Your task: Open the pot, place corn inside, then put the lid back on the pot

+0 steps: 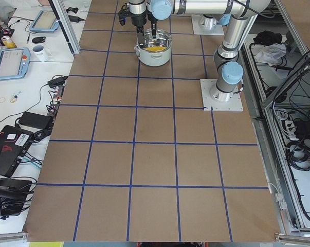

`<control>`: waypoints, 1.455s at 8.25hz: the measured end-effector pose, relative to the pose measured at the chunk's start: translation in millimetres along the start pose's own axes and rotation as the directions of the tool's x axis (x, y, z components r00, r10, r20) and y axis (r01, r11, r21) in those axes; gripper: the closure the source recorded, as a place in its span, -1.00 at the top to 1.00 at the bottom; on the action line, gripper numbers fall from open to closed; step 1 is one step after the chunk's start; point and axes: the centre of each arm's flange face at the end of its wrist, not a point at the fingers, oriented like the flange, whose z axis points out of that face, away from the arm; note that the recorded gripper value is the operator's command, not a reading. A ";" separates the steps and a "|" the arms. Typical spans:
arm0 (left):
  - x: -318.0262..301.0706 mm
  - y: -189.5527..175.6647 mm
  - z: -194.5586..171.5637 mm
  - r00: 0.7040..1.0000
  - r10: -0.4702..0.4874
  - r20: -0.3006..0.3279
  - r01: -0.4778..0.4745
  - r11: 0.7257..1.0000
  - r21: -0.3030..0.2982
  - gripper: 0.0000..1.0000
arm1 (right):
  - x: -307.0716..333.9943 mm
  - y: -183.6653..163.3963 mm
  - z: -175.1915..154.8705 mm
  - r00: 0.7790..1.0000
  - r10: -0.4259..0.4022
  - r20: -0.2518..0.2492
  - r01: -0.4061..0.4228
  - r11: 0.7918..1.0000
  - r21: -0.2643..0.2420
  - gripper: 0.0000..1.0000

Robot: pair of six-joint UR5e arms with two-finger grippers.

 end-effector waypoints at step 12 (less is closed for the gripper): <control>0.1 -2.2 3.3 1.000 -0.017 0.001 0.017 1.000 -0.007 1.00 | 219.8 1.1 -198.0 0.967 -0.251 -0.038 0.254 0.960 0.119 1.00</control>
